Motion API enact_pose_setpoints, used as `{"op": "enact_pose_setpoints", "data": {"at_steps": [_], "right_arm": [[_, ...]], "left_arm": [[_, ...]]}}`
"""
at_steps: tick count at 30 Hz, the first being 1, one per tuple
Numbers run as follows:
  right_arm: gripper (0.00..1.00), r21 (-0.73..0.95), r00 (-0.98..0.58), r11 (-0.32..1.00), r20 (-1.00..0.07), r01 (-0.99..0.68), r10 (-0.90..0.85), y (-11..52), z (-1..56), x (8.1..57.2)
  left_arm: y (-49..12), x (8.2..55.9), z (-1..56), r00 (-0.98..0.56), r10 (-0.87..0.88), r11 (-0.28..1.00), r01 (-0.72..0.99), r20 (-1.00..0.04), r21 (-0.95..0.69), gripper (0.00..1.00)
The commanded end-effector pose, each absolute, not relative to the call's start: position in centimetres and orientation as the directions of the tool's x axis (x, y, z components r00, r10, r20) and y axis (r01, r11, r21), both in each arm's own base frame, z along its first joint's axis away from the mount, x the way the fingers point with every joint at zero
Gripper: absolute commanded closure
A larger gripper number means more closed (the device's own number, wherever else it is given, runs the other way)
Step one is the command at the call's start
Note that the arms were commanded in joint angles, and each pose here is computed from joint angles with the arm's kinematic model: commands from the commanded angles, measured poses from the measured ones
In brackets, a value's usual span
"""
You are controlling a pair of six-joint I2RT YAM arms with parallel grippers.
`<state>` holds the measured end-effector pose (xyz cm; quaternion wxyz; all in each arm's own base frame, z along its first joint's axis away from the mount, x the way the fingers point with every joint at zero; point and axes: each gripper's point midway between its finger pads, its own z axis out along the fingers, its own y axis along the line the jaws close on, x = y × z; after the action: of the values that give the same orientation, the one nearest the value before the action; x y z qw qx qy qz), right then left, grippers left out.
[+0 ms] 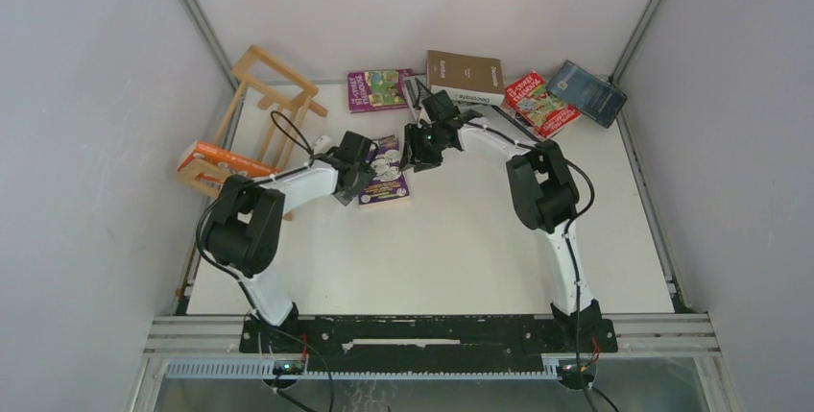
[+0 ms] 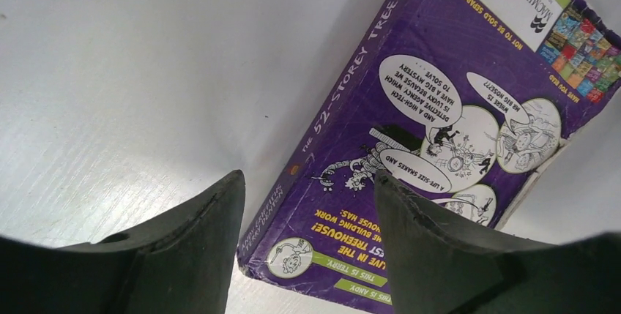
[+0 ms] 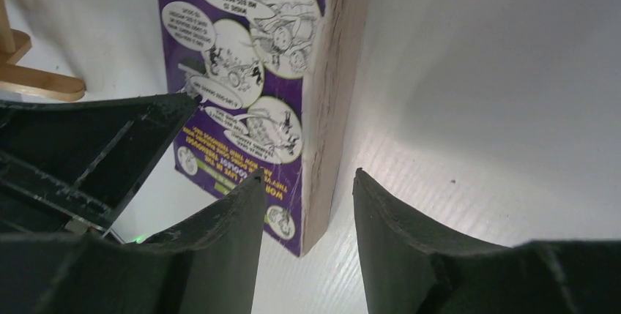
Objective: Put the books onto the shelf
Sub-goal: Adjust the book at the center of the board.
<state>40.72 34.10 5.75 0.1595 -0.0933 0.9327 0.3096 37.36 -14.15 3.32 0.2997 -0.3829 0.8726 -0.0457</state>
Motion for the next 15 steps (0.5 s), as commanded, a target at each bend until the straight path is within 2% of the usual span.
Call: {"op": "enact_pose_setpoints", "data": {"at_steps": [1, 7, 15], "right_arm": [[0.45, 0.541, -0.923, 0.782, -0.369, -0.309, -0.109, 35.0, 6.1, 41.6], [0.44, 0.535, -0.936, 0.790, -0.327, -0.300, -0.134, 35.9, 4.3, 41.3], [0.44, 0.547, -0.946, 0.779, -0.263, -0.306, -0.187, 37.9, 3.1, 38.5]], "left_arm": [[-15.0, 39.2, 4.2, -0.520, -0.701, 0.705, -0.611, -0.489, -0.360, 0.31], [-15.6, 39.2, 3.5, -0.533, -0.702, 0.707, -0.600, -0.471, -0.374, 0.32], [-17.9, 39.3, 2.8, -0.583, -0.698, 0.715, -0.547, -0.415, -0.435, 0.35]]}}
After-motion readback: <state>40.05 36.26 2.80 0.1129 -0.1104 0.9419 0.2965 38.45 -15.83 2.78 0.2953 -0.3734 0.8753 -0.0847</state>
